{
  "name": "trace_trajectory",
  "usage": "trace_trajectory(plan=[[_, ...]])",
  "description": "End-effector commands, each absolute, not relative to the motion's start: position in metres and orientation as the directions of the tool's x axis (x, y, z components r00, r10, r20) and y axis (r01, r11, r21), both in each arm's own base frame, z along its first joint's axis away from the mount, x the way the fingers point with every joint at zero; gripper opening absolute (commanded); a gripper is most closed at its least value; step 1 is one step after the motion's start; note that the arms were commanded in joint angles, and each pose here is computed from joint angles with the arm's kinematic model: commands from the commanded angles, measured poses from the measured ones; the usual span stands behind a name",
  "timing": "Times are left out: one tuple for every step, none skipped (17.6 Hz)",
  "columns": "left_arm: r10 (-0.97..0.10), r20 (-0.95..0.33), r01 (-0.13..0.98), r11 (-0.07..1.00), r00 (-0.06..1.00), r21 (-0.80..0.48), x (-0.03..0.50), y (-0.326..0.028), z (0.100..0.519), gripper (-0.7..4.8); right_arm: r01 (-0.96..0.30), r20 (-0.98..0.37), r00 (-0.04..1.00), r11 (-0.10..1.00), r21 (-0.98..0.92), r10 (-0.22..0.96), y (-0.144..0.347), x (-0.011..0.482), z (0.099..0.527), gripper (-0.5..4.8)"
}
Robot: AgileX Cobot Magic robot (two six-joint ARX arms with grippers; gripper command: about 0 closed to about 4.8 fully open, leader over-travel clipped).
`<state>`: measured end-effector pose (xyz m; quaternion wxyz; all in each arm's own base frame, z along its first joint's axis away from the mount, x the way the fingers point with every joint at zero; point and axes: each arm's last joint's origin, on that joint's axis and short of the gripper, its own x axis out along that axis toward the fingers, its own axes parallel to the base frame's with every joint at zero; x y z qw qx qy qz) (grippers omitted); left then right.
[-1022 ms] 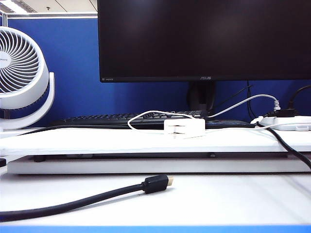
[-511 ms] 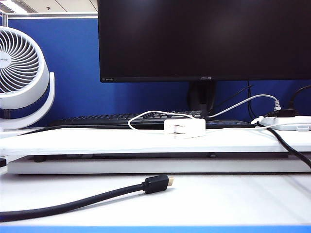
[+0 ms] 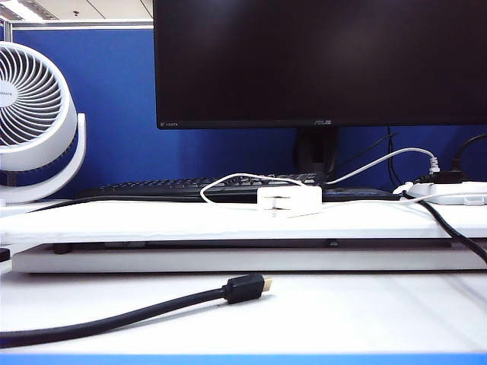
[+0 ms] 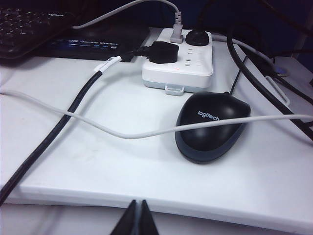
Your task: Pick up the Type-C charging cable and the charging base, insert one end of the Type-C charger into the corresponding slot on the base, and finally place the plugged-in charger back on the table.
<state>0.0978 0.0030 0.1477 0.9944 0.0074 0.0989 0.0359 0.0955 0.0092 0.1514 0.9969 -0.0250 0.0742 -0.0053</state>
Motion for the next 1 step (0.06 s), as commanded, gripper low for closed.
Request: trace_trajectory(plan=[[0.078, -0.21, -0.075, 0.997, 0.975, 0.024, 0.0976, 0.0032, 0.1462, -0.04, 0.007, -0.146, 0.989, 0.999, -0.049, -0.014, 0.0093, 0.0959, 0.1499, -0.05]])
